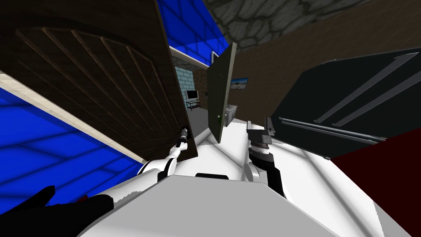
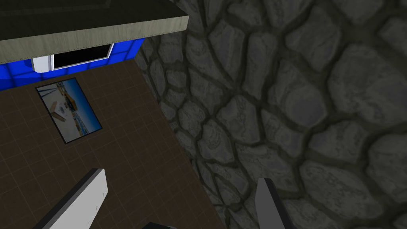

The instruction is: Pull the door open

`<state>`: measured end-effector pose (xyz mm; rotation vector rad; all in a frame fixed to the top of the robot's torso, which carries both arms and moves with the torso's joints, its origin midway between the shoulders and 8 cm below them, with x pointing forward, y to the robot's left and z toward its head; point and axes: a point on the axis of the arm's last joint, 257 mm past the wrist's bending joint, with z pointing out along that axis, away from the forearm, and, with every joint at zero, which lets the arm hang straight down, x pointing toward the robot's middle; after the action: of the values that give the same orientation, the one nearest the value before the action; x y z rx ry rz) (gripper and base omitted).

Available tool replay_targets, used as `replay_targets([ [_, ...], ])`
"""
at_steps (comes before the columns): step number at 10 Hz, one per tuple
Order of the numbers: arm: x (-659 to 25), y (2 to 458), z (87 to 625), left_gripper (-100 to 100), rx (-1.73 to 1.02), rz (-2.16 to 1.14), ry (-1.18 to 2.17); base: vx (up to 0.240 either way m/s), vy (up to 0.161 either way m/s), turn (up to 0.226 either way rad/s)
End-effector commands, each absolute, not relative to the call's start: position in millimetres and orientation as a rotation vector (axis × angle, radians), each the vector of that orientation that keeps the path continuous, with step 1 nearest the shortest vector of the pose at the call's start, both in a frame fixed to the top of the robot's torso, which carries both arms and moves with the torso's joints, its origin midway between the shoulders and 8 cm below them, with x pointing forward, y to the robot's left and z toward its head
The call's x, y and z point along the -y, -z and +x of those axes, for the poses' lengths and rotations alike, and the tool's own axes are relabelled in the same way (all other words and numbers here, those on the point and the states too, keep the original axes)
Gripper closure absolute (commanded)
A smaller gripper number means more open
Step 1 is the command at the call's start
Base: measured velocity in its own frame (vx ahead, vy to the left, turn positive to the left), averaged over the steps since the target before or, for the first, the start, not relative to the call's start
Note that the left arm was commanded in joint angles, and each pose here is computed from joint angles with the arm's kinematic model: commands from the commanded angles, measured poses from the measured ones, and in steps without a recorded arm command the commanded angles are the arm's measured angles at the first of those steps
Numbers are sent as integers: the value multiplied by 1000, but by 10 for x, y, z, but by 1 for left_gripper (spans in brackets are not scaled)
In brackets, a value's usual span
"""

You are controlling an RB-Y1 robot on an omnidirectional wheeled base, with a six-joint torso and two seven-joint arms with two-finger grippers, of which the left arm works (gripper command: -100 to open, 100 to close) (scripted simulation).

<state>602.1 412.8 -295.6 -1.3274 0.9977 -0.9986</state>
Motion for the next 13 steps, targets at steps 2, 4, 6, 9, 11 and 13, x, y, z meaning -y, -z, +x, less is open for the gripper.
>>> replay_targets([
  [2, -4012, 2971, 6042, 100, -1023, -1319, 1022, -210, 60, -100],
  [4, -3939, 2966, 6063, 100, -1039, -1309, 1039, -209, 85, -116],
  [6, -3881, 2963, 6078, 100, -1052, -1302, 1052, -189, 56, -78],
  [9, -3857, 2967, 6086, 100, -1059, -1300, 1056, -136, 37, -38],
  [11, -3815, 2990, 6085, 100, -1069, -1299, 1063, -147, 29, -98],
  [13, -3793, 2986, 6092, 100, -1074, -1296, 1068, -165, 72, -102],
])
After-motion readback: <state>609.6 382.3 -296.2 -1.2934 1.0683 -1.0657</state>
